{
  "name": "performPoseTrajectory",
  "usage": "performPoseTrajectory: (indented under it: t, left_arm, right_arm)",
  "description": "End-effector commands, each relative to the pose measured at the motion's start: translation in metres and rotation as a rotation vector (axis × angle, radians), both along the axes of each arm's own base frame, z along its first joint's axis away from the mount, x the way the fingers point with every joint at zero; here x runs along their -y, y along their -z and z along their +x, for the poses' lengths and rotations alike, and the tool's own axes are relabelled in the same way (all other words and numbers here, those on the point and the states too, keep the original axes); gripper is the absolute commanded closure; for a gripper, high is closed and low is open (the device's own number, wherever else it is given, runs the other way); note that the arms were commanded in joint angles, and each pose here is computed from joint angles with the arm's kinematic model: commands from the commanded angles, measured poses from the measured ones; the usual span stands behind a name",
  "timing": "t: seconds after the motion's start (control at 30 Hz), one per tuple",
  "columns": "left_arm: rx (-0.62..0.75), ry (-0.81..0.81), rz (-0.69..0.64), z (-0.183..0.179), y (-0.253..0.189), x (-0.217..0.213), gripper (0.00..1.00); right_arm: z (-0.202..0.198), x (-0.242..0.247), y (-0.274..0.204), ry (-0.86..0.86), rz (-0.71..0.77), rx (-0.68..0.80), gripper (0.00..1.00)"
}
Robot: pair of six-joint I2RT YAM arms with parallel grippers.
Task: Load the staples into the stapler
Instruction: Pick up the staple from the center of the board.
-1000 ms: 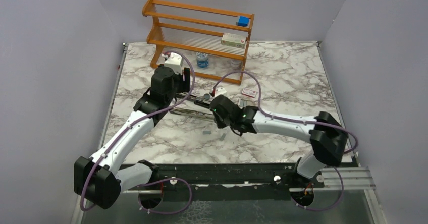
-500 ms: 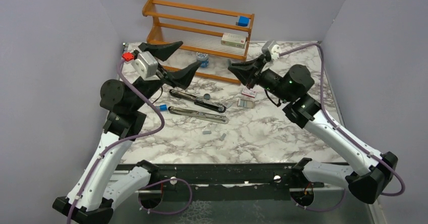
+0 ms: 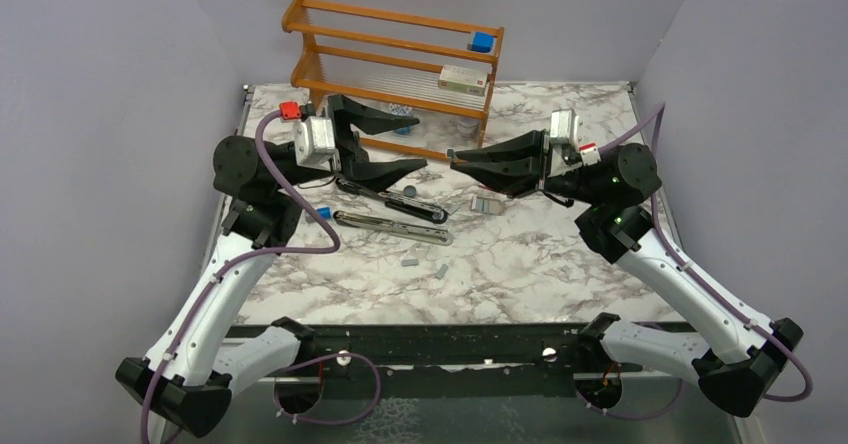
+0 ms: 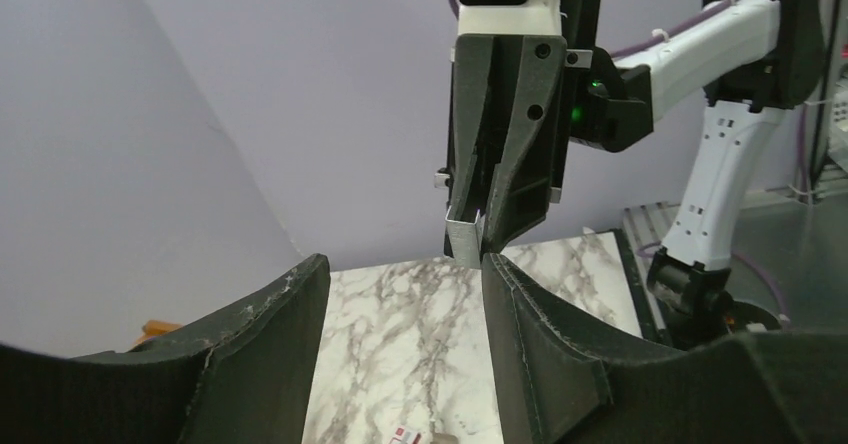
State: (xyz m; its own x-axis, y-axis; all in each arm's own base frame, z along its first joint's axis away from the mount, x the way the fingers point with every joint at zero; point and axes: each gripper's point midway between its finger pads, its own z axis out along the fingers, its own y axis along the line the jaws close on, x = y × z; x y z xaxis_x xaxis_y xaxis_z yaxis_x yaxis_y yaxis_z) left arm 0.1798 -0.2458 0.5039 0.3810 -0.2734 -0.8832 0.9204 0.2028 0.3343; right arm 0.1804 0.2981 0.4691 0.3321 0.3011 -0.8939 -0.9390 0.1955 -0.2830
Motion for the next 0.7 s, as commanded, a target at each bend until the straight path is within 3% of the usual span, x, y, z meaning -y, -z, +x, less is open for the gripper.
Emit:
performPoseTrajectory:
  t: [0.0,0.3,0.67]
  left_arm:
    - [0.042,0.156,0.046,-0.024,-0.001,0.010,0.40]
    - [0.043,0.253,0.074,-0.032,0.008,0.032,0.41]
    - [0.055,0.294,0.069,-0.039,0.009,0.045,0.56]
  right_arm:
    - [-0.014,0.000,-0.008,-0.058,-0.002,0.073,0.85]
    - [-0.011,-0.001,-0.008,-0.050,0.000,0.070,0.85]
    - [-0.010,-0.003,-0.001,-0.056,-0.022,0.063,0.85]
